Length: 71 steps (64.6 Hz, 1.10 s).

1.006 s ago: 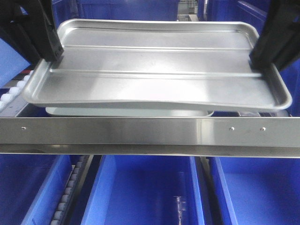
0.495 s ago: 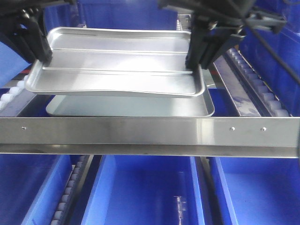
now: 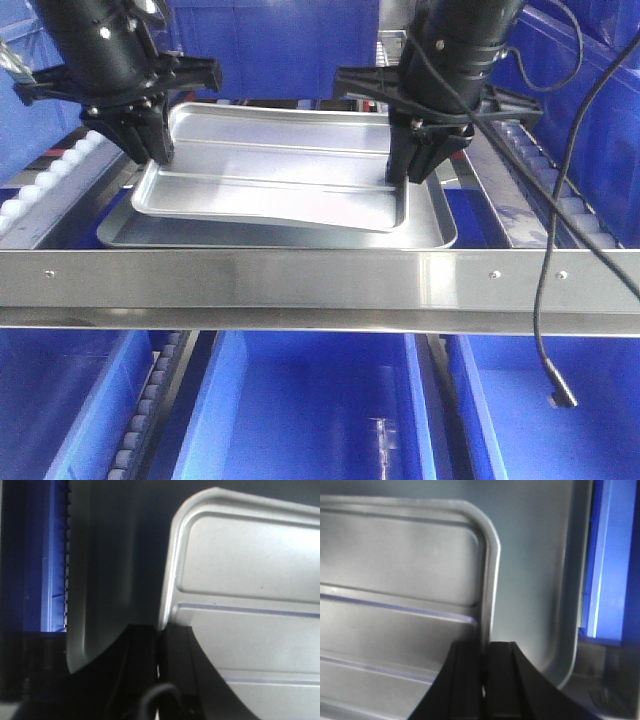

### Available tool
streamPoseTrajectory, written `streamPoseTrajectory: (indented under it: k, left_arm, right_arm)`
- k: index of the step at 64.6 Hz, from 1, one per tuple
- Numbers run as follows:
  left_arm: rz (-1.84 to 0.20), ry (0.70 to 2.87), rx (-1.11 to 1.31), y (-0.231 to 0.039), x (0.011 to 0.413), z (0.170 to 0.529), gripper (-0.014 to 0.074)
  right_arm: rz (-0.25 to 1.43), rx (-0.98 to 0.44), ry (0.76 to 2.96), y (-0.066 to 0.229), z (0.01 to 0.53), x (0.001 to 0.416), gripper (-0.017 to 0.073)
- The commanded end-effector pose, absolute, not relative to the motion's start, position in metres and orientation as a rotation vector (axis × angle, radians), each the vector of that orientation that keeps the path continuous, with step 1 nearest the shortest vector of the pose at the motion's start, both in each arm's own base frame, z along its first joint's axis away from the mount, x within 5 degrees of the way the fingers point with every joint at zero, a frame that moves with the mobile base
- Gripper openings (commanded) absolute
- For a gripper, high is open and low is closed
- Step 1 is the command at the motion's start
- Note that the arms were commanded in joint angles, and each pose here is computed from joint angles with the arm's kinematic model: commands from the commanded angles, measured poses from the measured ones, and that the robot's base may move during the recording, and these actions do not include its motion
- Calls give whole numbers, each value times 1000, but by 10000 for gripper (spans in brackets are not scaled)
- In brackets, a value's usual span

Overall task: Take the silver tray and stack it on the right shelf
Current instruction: 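Lower the held tray onto the tray on the shelf, then open both grippers to release the stacked tray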

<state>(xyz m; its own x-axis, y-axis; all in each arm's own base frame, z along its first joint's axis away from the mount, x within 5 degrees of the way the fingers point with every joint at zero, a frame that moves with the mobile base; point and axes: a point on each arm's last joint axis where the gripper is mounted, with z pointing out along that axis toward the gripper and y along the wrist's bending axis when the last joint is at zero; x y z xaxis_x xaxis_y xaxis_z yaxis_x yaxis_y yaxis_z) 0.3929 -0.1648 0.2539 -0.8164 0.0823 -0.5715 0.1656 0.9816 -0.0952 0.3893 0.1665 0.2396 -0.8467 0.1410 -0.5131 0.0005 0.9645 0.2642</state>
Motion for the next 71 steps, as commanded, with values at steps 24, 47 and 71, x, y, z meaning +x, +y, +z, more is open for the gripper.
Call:
streamPoseTrajectory:
  k: [24,47,71]
  left_arm:
    - [-358,2307,88,-175,412,288,-94]
    - [-357,2309,88,-176,413,286,-94]
    - [-364,2371,69,-178,415,270,244]
  right_arm:
    - [545,110,2222,182,276,410,57]
    - [542,120,2214,180,273,413,57]
    - [542,120,2214,180,273,413,208]
